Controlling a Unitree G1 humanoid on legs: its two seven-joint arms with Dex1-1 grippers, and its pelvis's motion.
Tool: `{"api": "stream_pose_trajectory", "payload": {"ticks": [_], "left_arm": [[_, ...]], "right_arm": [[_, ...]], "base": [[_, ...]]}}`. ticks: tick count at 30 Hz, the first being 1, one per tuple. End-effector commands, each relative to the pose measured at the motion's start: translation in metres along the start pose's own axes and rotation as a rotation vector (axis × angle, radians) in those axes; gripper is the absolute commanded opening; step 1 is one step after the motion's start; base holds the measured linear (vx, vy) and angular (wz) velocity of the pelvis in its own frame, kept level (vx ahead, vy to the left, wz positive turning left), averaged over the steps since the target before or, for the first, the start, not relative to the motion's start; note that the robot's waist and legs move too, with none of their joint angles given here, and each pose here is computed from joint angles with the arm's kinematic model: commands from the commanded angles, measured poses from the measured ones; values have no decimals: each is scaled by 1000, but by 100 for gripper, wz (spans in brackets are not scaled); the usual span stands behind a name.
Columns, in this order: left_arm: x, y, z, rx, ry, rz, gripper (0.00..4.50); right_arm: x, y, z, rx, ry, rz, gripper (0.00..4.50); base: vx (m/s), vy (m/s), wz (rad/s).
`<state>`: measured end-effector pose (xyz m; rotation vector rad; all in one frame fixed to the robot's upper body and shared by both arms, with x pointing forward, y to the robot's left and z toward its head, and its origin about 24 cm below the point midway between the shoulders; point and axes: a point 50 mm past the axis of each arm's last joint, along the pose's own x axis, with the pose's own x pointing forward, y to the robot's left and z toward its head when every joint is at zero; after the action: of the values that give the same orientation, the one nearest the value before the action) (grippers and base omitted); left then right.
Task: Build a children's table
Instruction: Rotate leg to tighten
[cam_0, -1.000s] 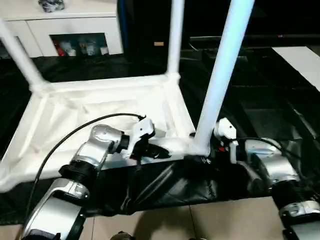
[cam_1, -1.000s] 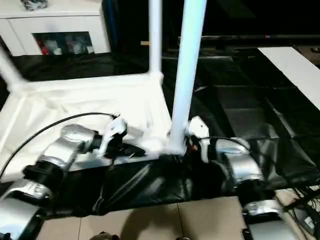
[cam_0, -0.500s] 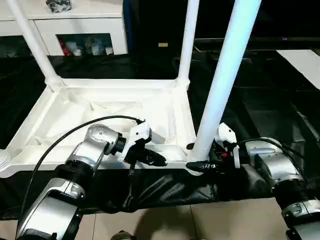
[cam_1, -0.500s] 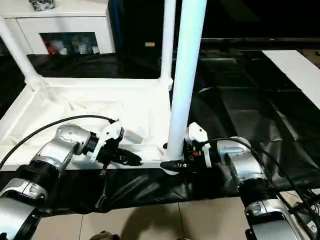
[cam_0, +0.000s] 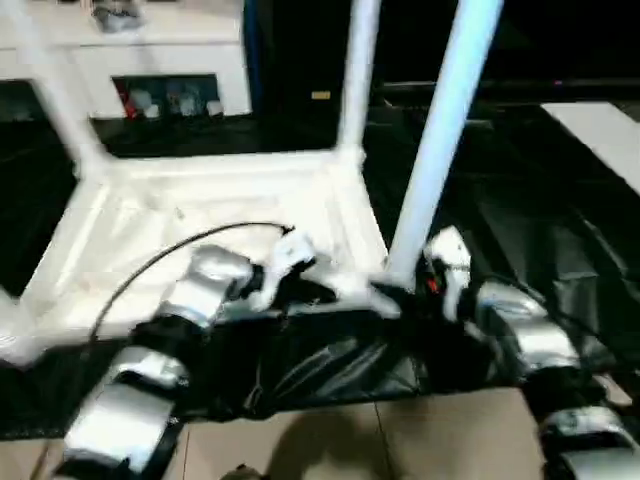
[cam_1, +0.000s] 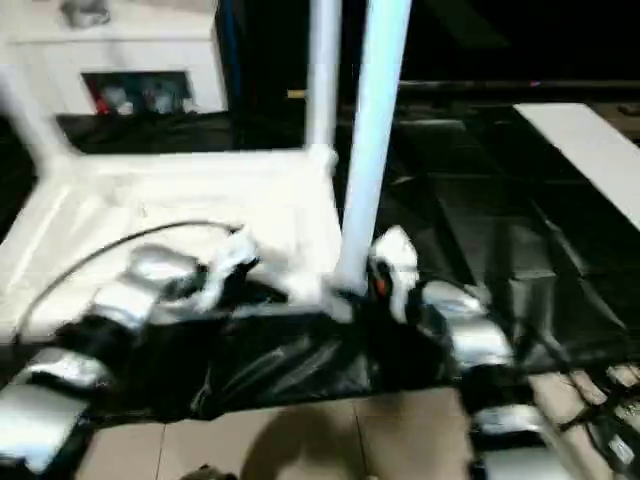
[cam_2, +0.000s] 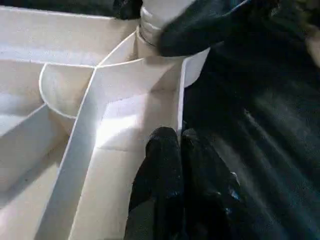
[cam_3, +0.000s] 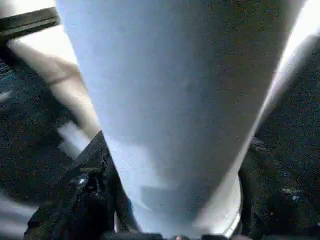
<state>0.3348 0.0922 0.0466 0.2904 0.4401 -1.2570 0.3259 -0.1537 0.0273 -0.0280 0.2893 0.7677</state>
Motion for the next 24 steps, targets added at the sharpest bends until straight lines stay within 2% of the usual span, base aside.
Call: {"api": "stream_pose_trajectory", "payload": {"ticks": [1,3,5,9,10,11,13,16,20,21,24], "left_arm": [[32,-12,28,16,-80,5,0],[37,-13,30,9,-86,28,0],[49,-19,34,4,-93,69,0],[53,-24,33,22,-78,67,0],[53,-24,32,21,-76,66,0],[51,-23,30,31,-69,66,0],[46,-19,28,35,-63,77,0],[41,-16,25,48,-55,76,0],[30,-12,18,89,-39,49,0],[23,-11,14,114,-31,11,0],[16,-11,12,152,-29,-31,0]], "right_arm": [[27,24,-6,26,30,-30,270],[32,25,-5,51,22,-84,269],[47,32,0,93,-4,-203,269],[57,38,7,71,-35,-249,269],[58,39,11,65,-60,-243,304],[57,39,15,63,-92,-248,304],[55,36,17,69,-121,-231,345],[50,34,18,49,-131,-197,359],[38,26,15,-8,-124,-109,406],[30,23,12,-35,-105,-40,406],[22,20,10,-55,-87,31,428]], "base": [[0,0,0],[0,0,0],[0,0,0],[0,0,0],[0,0,0],[0,0,0],[0,0,0],[0,0,0],[0,0,0],[0,0,0],[0,0,0]]}}
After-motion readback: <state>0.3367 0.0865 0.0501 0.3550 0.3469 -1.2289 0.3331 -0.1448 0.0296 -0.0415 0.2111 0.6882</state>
